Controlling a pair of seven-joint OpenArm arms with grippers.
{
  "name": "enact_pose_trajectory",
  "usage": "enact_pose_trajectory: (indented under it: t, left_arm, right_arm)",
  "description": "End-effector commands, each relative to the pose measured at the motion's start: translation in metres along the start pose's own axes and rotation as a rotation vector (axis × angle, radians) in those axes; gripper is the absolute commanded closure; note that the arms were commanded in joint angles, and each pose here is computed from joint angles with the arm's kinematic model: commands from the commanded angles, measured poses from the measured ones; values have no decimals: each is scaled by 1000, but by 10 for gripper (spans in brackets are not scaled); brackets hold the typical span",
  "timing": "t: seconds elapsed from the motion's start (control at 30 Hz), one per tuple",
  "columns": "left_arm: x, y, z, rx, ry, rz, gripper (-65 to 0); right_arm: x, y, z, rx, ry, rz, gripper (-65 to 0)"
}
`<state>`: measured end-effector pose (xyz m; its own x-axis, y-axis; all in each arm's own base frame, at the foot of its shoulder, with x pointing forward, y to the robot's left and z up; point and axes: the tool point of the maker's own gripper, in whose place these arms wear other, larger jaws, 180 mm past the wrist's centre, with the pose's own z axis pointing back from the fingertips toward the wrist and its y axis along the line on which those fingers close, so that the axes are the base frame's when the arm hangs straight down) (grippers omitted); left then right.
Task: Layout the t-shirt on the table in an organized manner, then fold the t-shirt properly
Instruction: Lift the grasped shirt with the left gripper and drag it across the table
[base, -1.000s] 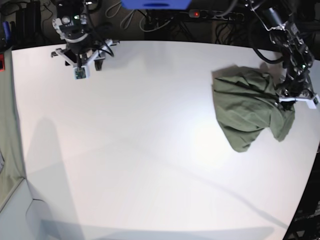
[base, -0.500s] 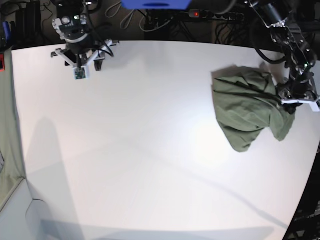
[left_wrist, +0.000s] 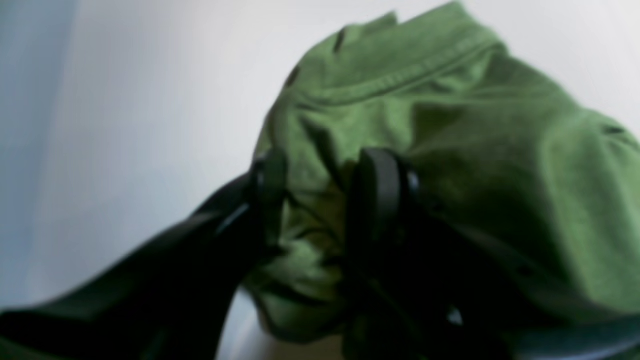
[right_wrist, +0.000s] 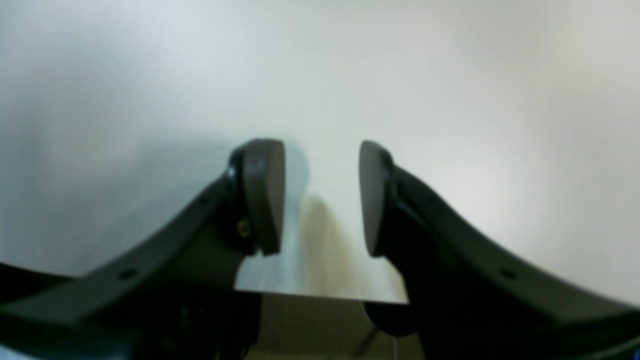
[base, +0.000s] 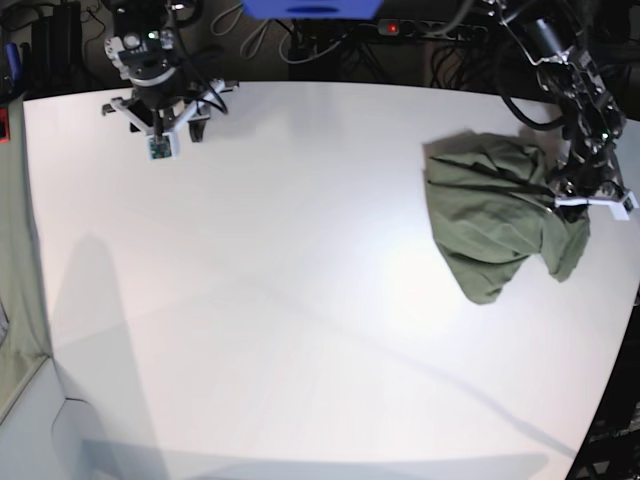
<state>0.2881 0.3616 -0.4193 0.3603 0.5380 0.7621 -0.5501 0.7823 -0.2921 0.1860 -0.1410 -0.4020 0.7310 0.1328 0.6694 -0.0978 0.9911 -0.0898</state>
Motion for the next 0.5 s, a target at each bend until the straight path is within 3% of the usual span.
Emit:
enact_pose_trajectory:
  t: [0.0, 0.13, 0.17, 0.23, 0.27, 0.37, 0.47]
  left_arm:
    - [19, -1, 0, -9, -48, -10, -234]
    - [20, -2, 0, -12, -51, -7, -202]
    - [23, -2, 1, -13, -57, -7, -164]
    - [29, -4, 3, -17, -71, -7, -27]
    - [32, -6, 4, -21, -79, -9, 0]
    - [45, -13, 9, -34, -119, -22, -22]
    - [66, -24, 19, -57, -178, -49, -2]
  right_arm:
    - [9, 0, 2, 0, -37, 4, -255]
    - [9, 0, 2, 0, -37, 4, -255]
    - [9, 0, 2, 0, -37, 4, -255]
    - [9, 0, 2, 2, -37, 4, -255]
    - [9, 0, 2, 2, -37, 4, -255]
    - [9, 0, 2, 2, -37, 4, -255]
    - [9, 0, 2, 2, -37, 4, -255]
